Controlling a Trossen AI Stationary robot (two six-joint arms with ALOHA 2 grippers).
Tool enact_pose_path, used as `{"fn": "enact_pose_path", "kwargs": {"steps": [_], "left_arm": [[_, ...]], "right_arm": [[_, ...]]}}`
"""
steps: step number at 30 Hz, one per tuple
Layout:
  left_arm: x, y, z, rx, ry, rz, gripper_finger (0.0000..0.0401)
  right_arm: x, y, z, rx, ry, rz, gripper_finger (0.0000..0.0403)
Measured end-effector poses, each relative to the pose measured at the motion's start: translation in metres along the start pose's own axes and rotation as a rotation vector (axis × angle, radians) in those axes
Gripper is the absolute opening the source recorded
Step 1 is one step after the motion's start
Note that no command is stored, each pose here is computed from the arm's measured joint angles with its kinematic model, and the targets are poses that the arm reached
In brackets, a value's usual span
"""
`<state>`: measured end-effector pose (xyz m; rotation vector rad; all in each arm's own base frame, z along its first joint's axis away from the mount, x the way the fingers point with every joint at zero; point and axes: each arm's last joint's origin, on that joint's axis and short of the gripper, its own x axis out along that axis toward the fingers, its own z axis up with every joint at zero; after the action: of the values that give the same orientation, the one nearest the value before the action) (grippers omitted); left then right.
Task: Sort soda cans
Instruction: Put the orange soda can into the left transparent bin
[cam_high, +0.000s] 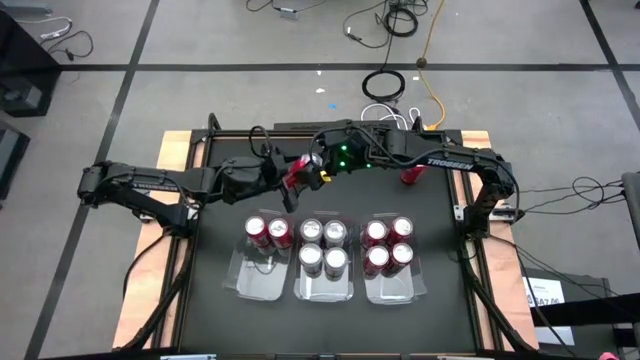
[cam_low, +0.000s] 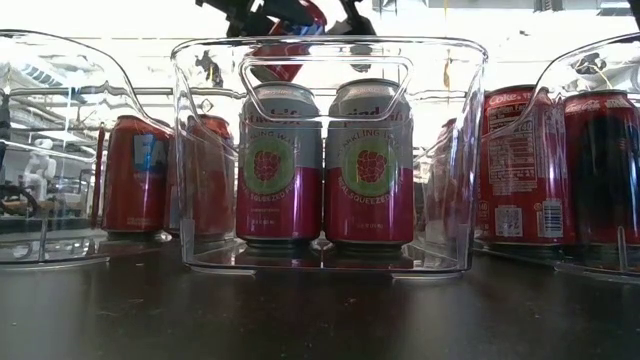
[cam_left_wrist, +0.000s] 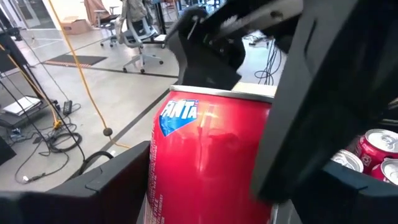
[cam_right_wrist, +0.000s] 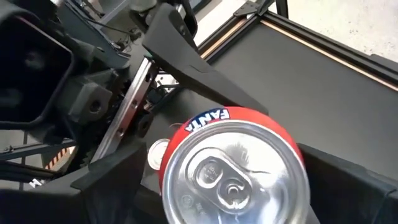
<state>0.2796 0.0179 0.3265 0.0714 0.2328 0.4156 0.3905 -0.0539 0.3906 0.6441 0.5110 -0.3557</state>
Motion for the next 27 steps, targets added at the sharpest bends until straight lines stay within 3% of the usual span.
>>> {"fn": "enact_pose_path", "kwargs": {"steps": [4, 10, 21, 27], "left_arm": [[0.0, 0.0, 0.0, -0.011, -0.003, 0.0, 0.0332], [0.0, 0.0, 0.0, -0.171, -0.002, 0.0, 0.0332], [-0.002, -0.002, 0.002, -0.289, -0.013, -0.007, 0.0332], [-0.024, -0.003, 0.015, -0.308, -0.081, -0.009, 0.0332]], "right_arm": [[-0.012, 0.001, 0.002, -0.024, -0.007, 0.005, 0.0388], [-0.042, 0.0, 0.004, -0.033, 0.0, 0.0, 0.0389], [-0.074, -0.002, -0.014, -0.061, 0.143, -0.073, 0.0389], [-0.081, -0.002, -0.027, -0.081, 0.24, -0.126, 0.0389]]}}
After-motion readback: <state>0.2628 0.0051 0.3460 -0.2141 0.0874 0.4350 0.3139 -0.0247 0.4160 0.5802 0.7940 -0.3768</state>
